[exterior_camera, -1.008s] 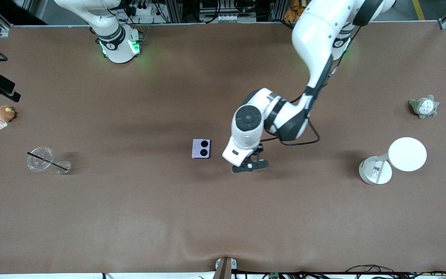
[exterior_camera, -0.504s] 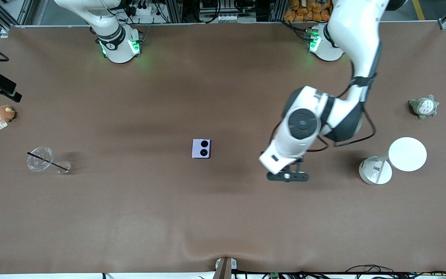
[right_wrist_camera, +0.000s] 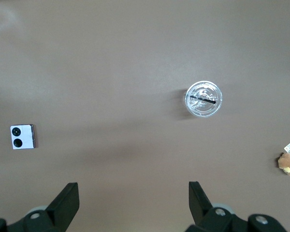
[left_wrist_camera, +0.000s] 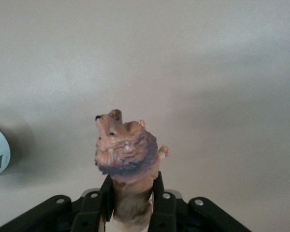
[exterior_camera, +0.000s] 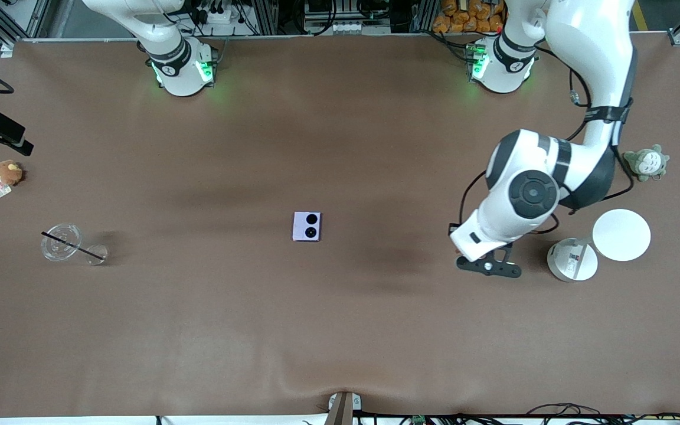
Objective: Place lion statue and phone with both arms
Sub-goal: 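Carry the lion statue with the left gripper toward the white lamp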
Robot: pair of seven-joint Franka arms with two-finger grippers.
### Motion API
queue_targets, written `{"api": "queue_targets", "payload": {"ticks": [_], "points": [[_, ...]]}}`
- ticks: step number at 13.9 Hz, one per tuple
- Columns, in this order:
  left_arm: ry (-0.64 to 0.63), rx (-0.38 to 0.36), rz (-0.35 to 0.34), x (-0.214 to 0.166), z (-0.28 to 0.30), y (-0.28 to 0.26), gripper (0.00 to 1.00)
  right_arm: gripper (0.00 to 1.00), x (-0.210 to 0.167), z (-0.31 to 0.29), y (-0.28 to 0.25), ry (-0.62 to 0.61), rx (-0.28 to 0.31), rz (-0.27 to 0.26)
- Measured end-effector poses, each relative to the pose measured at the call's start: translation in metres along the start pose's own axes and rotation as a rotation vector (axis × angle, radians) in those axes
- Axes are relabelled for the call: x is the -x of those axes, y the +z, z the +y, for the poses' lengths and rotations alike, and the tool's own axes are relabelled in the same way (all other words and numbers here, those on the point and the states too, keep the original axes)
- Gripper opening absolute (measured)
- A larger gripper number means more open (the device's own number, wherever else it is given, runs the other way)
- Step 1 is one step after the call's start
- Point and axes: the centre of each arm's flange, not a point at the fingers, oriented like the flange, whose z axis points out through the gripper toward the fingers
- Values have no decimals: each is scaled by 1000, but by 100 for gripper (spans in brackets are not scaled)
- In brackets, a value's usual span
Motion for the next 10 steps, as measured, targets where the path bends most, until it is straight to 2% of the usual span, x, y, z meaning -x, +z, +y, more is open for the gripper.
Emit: {"api": "queue_targets", "payload": {"ticks": [5, 10], "points": [[12, 2, -9, 4, -24, 24, 33, 100, 0, 0, 0, 0, 0, 0], [-10, 8, -28, 14, -60, 84, 33, 100, 0, -1, 0, -1, 0, 0]]}}
